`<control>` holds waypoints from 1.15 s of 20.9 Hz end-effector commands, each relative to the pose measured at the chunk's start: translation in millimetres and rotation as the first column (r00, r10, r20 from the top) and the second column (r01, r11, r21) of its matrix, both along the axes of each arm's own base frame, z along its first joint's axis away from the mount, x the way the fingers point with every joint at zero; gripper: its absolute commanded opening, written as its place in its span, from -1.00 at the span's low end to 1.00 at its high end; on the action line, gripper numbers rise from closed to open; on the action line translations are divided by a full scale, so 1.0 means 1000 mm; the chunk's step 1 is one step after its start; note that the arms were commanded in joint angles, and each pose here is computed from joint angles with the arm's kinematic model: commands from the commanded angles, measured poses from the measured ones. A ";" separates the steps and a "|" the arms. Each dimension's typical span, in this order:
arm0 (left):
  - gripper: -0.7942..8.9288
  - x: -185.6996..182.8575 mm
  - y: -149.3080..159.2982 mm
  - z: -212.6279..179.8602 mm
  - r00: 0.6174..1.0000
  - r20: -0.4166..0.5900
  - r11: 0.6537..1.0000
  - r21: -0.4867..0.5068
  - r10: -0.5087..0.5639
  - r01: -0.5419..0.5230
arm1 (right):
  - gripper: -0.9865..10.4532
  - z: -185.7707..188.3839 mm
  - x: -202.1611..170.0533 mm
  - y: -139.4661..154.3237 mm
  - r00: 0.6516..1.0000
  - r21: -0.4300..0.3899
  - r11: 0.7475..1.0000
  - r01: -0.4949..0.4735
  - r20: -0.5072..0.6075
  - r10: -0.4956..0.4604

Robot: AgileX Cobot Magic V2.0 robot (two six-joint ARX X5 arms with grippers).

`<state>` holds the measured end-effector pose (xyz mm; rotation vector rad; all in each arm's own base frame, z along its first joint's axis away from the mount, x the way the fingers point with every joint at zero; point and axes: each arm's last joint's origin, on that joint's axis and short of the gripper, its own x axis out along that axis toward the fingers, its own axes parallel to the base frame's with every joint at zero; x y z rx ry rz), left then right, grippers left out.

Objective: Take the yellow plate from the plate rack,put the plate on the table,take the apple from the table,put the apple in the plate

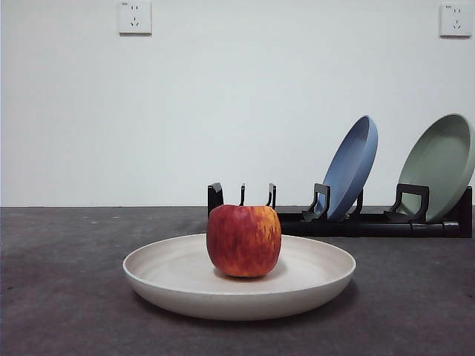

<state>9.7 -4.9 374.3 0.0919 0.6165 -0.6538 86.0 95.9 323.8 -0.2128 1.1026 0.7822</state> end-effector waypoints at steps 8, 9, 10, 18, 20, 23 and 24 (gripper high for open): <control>-0.84 0.001 -0.001 -0.001 1.000 0.007 1.000 0.004 -0.010 0.010 | -0.82 -0.001 0.004 0.001 0.997 -0.053 0.996 0.067 0.048 -0.065; -0.85 0.001 -0.001 -0.001 1.000 0.006 1.000 0.004 -0.010 0.010 | -0.82 -0.001 0.005 0.000 0.995 -0.067 0.995 0.080 0.065 -0.076; -0.85 0.001 -0.001 -0.001 1.000 0.006 1.000 0.004 -0.010 0.010 | -0.82 -0.001 0.005 0.000 0.994 -0.077 0.993 0.090 0.077 -0.084; -0.84 0.002 -0.001 0.002 0.997 0.079 0.998 0.065 -0.007 0.002 | -0.82 -0.001 0.008 -0.003 0.973 -0.153 0.973 0.171 0.178 -0.143; -0.84 0.003 0.000 0.002 0.996 0.092 0.997 0.069 0.012 -0.018 | -0.82 -0.001 0.008 -0.004 0.969 -0.164 0.969 0.185 0.195 -0.152; -0.84 0.004 -0.001 0.003 0.994 0.104 0.997 0.072 0.028 -0.035 | -0.82 0.000 0.009 -0.004 0.963 -0.178 0.963 0.201 0.215 -0.162; -0.84 0.004 -0.001 0.003 0.995 0.096 0.997 0.076 0.026 -0.033 | -0.82 -0.001 0.009 -0.005 0.961 -0.182 0.962 0.206 0.221 -0.164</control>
